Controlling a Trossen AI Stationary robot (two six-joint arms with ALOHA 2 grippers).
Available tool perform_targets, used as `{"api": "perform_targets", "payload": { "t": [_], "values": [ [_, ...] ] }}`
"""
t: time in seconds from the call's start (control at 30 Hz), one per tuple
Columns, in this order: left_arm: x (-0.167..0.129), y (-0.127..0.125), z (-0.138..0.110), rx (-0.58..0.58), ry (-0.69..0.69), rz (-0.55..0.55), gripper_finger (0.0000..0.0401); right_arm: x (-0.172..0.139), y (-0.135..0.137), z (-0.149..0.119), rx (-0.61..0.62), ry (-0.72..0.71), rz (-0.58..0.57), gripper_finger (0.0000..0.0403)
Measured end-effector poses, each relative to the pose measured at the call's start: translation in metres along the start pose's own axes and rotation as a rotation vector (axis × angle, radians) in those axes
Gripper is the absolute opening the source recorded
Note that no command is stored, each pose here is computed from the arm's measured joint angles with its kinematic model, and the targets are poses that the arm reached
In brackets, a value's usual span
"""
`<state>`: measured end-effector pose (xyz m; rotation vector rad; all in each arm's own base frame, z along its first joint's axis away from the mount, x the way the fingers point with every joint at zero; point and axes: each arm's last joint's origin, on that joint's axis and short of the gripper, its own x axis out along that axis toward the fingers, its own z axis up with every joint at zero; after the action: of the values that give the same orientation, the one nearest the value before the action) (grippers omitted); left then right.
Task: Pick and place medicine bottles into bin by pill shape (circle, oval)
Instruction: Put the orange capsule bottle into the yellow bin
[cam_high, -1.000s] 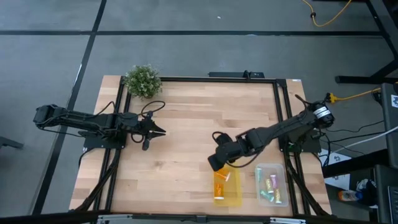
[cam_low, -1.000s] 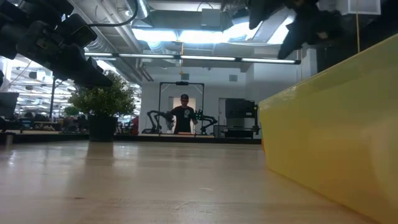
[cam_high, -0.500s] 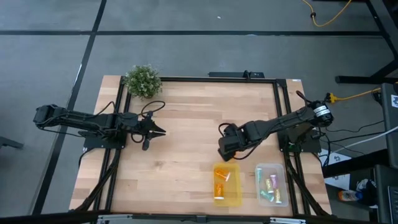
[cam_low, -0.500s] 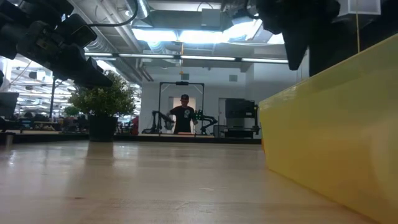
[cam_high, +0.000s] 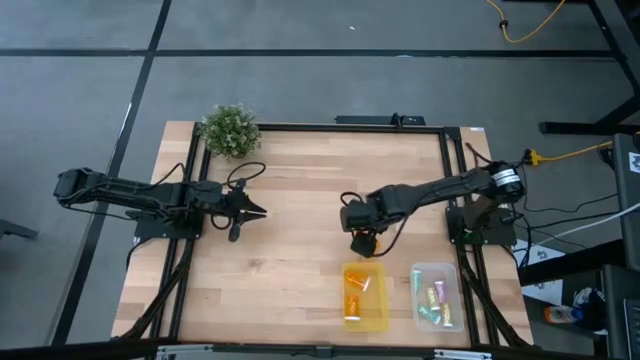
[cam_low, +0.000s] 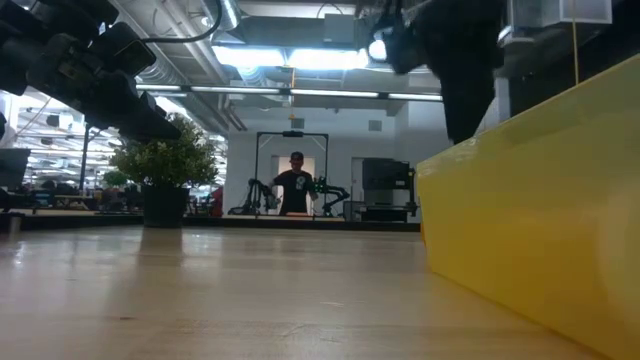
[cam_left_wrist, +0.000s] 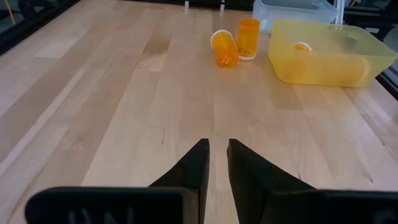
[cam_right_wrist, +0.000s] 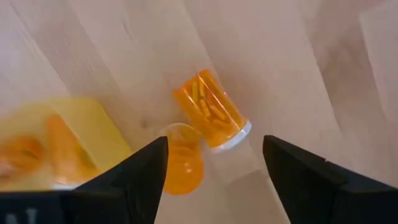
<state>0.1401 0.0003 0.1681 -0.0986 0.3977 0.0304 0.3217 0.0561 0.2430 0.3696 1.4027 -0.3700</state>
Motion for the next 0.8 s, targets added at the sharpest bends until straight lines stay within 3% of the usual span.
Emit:
{"api": "perform_targets", "payload": {
  "t": [0.2, 0.5, 0.8],
  "values": [
    [0.000, 0.000, 0.000, 0.000, 0.001, 0.000, 0.0051, 0.028, 0.004, 0.007, -0.180, 0.081, -0.024, 0.0264],
    [0.000, 0.000, 0.000, 0.000, 0.000, 0.000, 0.0051, 0.063, 0.007, 0.013, -0.182, 0.166, -0.076, 0.0264],
    [0.000, 0.000, 0.000, 0.000, 0.001, 0.000, 0.0051, 0.090, -0.008, 0.027, -0.114, 0.232, -0.077, 0.0264]
  ]
}}
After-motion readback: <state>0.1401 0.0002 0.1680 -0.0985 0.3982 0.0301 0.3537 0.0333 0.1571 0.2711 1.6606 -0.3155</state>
